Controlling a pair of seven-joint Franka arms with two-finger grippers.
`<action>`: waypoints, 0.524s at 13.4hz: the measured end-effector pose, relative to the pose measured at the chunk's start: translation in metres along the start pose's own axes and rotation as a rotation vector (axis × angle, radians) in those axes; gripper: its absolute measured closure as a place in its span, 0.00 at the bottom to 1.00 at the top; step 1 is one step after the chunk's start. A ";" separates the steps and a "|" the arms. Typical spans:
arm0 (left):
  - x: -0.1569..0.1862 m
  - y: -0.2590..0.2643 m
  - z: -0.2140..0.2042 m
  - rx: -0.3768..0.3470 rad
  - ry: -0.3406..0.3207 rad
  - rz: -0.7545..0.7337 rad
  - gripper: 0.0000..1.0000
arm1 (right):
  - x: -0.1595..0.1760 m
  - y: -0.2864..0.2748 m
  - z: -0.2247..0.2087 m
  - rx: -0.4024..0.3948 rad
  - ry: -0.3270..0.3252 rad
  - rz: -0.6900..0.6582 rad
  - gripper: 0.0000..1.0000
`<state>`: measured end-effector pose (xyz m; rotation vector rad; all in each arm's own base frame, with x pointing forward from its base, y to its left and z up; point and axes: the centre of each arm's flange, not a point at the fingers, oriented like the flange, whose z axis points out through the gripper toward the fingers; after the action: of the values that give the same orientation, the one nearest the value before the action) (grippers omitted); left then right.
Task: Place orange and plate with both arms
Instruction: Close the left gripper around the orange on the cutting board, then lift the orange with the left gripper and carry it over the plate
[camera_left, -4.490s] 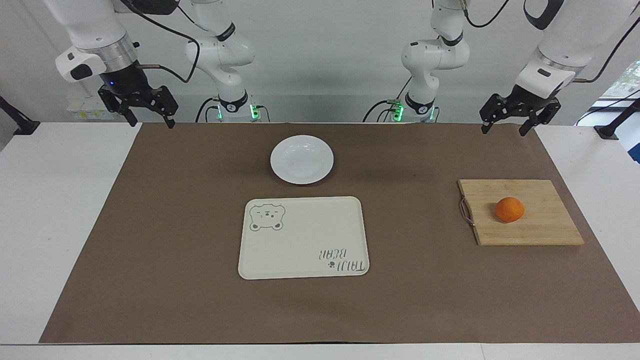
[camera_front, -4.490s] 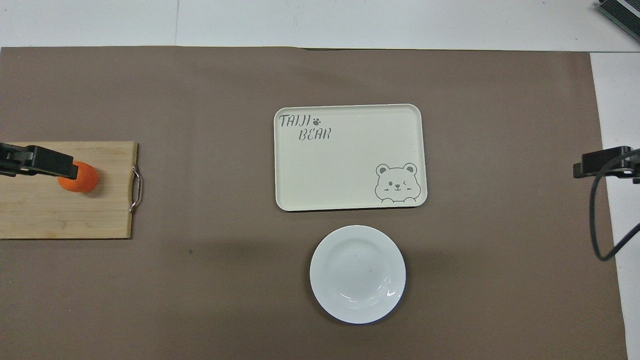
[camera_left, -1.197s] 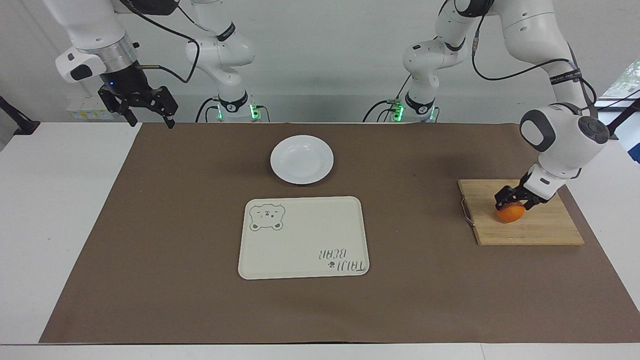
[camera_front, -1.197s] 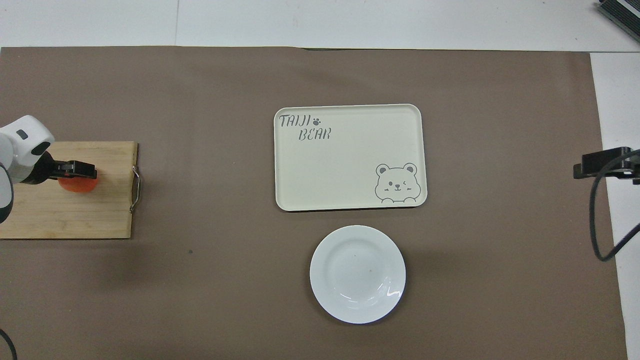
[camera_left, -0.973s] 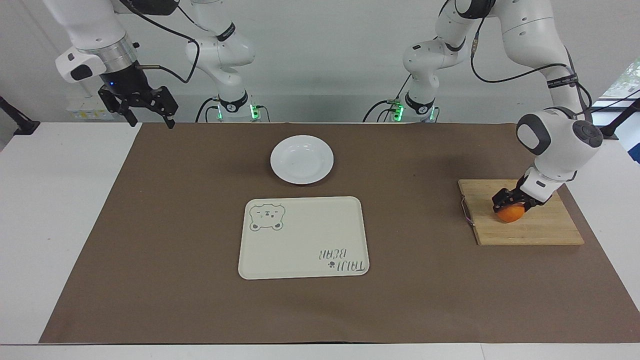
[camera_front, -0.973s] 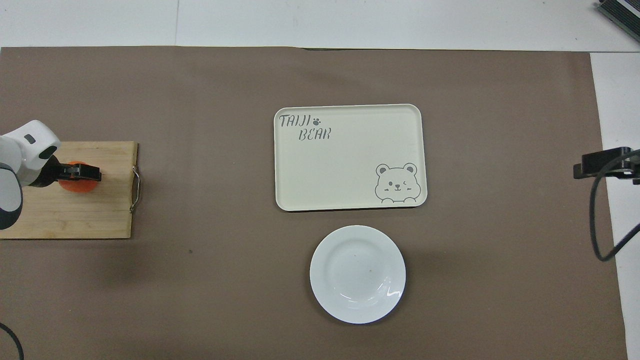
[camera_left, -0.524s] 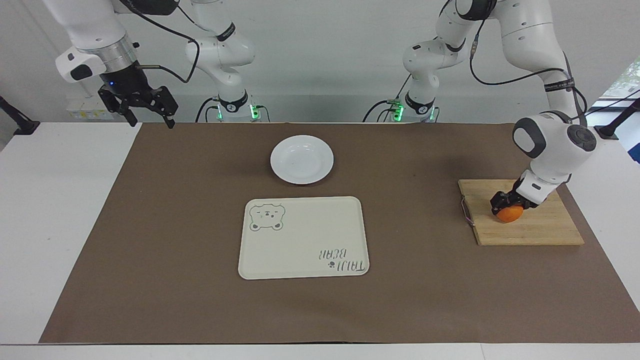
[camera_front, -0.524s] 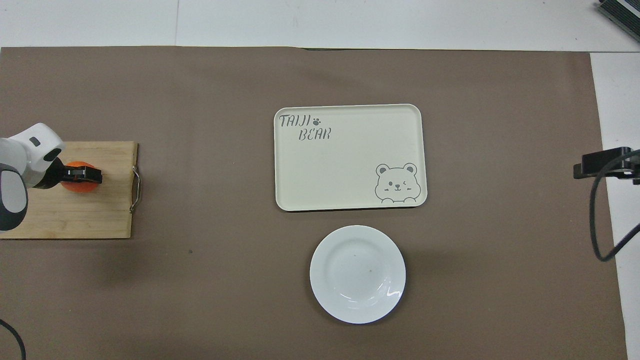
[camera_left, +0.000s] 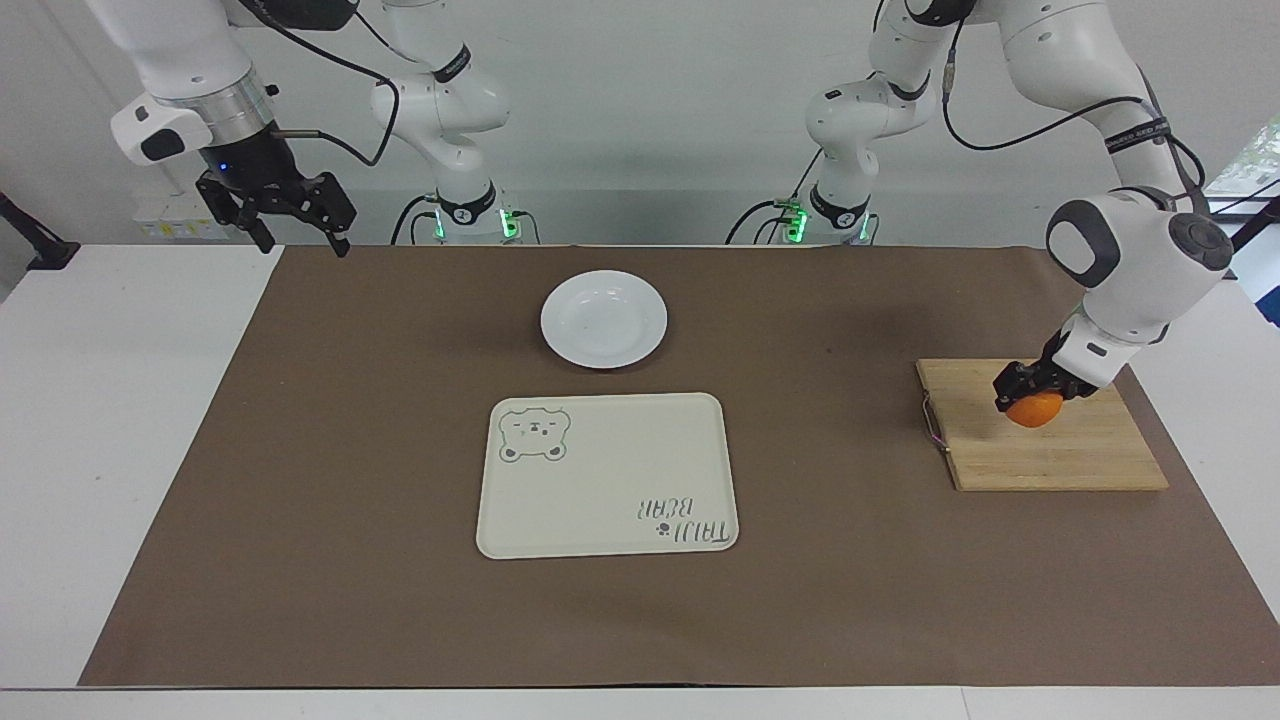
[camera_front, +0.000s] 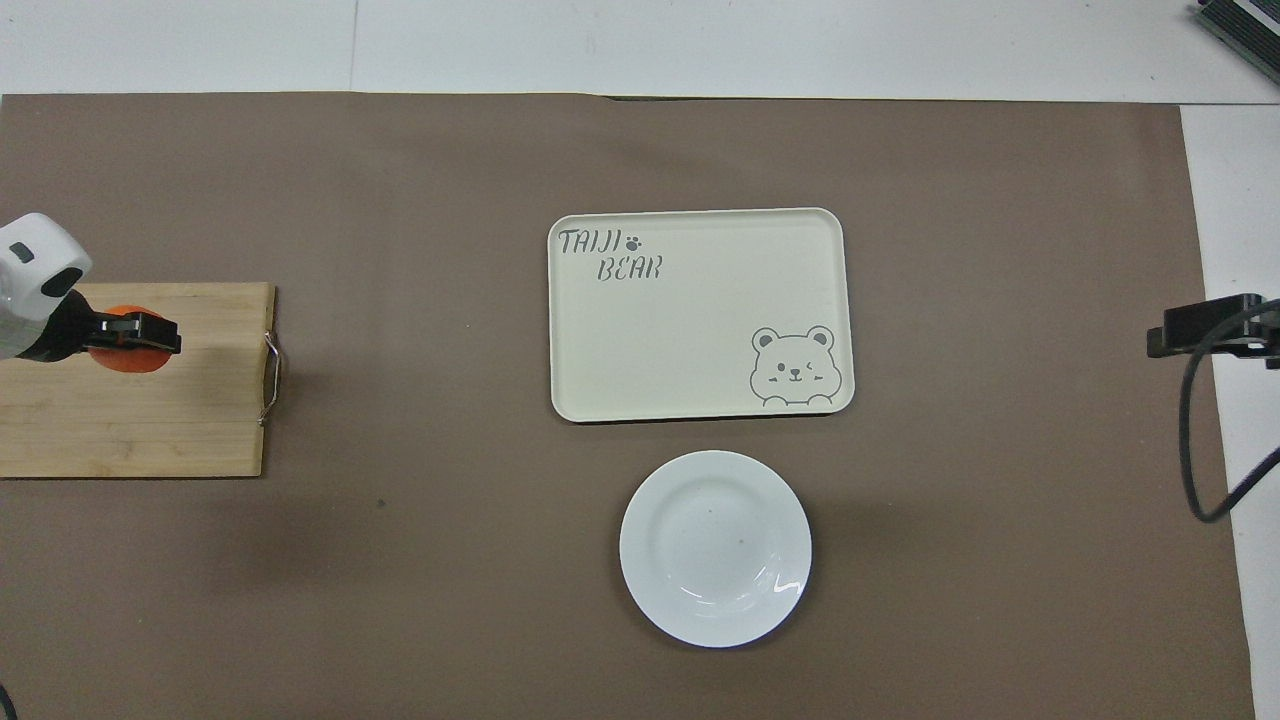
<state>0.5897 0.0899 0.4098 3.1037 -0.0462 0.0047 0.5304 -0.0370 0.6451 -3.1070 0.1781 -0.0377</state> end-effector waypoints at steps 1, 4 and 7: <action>-0.002 0.009 -0.015 0.000 -0.005 -0.007 0.23 | 0.000 0.000 0.000 0.000 0.000 0.000 0.00; -0.009 0.049 -0.062 0.004 -0.019 -0.028 0.23 | 0.000 0.000 0.000 0.000 0.000 0.000 0.00; -0.017 0.087 -0.107 0.007 -0.040 -0.042 0.23 | 0.000 0.000 0.000 0.000 0.000 0.000 0.00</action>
<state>0.5703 0.0079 0.5199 3.1111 0.0185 -0.0580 0.5304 -0.0370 0.6451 -3.1070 0.1781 -0.0377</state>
